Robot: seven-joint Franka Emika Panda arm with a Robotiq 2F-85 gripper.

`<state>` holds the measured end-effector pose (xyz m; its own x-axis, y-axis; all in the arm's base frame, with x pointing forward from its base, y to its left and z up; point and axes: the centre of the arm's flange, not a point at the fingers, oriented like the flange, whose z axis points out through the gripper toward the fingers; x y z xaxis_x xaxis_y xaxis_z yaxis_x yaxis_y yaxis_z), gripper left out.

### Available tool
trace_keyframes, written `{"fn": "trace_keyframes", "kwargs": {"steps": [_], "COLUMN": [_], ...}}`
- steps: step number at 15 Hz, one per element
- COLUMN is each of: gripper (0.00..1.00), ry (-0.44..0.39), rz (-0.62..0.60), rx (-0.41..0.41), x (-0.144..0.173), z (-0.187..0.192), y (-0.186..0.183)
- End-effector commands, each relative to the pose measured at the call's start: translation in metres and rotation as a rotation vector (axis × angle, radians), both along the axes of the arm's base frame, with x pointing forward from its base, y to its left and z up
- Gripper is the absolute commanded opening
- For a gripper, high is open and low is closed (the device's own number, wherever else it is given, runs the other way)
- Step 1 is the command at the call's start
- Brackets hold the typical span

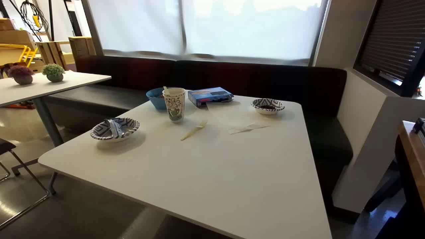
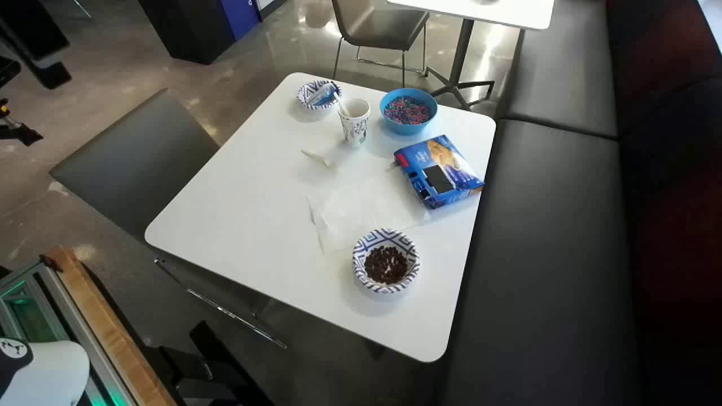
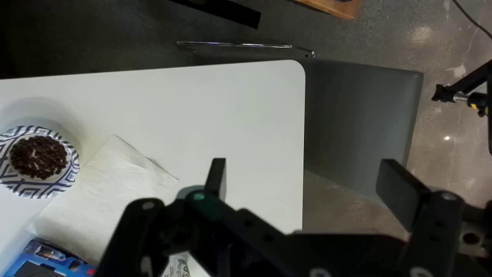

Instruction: Remove the spoon from the cup

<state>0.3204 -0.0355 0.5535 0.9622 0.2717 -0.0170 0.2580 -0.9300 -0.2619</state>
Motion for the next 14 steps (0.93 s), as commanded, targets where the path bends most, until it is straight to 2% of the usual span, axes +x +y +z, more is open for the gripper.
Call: {"fn": "trace_keyframes", "kwargs": {"steps": [1, 11, 14], "gripper": [1.00, 1.00, 1.00], "ry": [0.000, 0.000, -0.048], "rz": [0.000, 0.000, -0.061], "rx": [0.000, 0.000, -0.029], "x": [0.000, 0.000, 0.042], "z": [0.000, 0.000, -0.009], "y": [0.000, 0.000, -0.001]}}
